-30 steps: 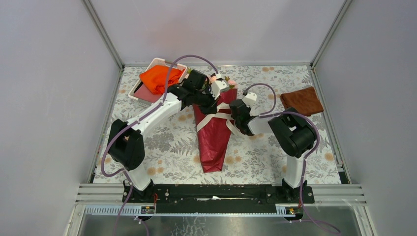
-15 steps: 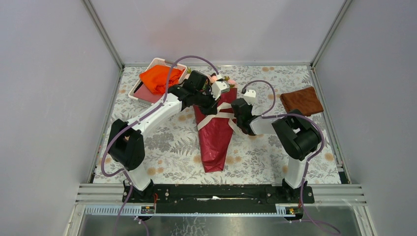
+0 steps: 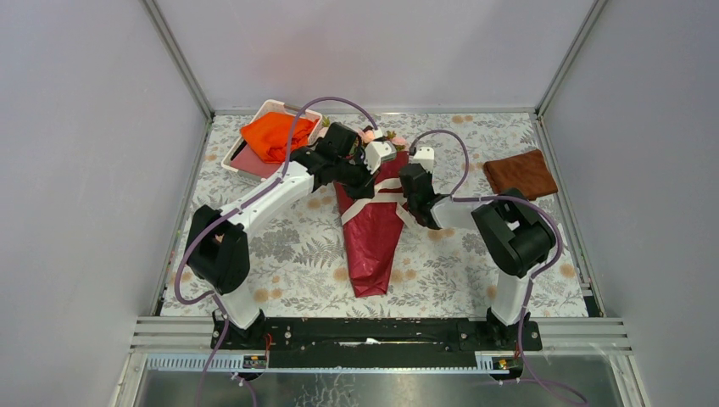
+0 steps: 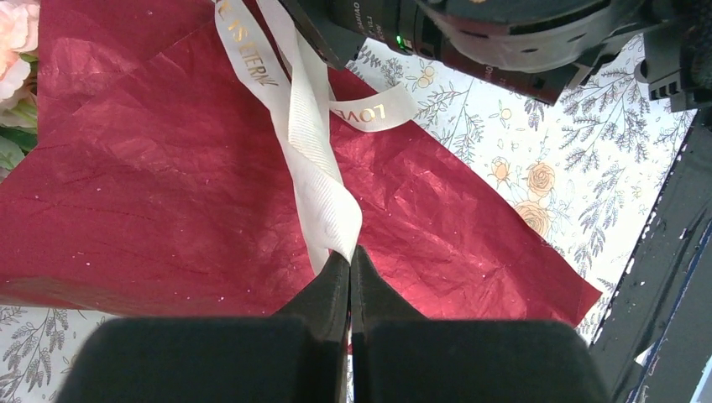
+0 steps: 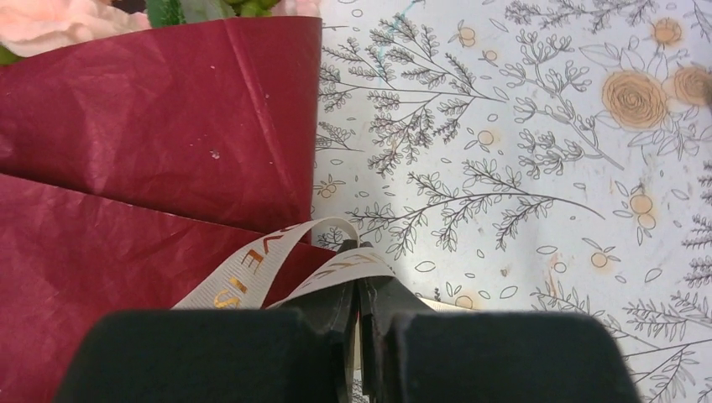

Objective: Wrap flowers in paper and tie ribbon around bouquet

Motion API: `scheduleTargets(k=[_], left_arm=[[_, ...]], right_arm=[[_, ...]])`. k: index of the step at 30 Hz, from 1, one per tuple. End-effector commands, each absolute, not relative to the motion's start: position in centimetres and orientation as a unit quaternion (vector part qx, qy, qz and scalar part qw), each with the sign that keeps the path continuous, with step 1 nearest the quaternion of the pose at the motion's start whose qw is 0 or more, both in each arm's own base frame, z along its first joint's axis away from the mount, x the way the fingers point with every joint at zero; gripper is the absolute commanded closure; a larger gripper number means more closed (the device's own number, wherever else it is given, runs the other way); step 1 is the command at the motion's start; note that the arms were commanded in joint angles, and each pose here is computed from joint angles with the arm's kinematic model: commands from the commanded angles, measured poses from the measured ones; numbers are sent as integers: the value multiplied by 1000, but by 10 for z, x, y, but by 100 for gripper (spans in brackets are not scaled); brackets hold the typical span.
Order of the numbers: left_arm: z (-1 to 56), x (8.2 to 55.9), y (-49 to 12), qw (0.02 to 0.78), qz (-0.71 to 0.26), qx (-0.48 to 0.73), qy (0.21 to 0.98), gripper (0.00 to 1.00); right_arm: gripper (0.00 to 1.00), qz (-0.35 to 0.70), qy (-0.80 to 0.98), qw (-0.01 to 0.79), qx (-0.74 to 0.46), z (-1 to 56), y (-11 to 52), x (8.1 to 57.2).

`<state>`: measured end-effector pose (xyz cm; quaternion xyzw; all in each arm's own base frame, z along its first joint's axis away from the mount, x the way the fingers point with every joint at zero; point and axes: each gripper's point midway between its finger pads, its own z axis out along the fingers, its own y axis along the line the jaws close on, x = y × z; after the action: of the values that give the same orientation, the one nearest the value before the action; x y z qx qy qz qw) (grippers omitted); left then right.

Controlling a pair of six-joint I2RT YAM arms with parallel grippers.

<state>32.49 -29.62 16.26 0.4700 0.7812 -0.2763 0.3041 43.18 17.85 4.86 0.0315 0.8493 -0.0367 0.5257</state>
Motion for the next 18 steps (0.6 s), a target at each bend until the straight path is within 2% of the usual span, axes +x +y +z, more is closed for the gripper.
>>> scheduleTargets(k=[1,8,11,15,18], left_arm=[[164,332,-305,325,-279,480,766,100],[166,358,-304,354,-237,484,764,100],[171,391,-292,395,-176,474,767,100],[192,441,-264,466,-48,451,760,100],[213,462,-250,499,20,445,743,100]], right_arm=[[97,-10,825,565,7,89,187,442],[100,88,836,537,-79,105,224,423],[100,152,848,491,-125,108,245,404],[100,221,857,444,-142,108,256,380],[100,275,856,411,-147,109,262,366]])
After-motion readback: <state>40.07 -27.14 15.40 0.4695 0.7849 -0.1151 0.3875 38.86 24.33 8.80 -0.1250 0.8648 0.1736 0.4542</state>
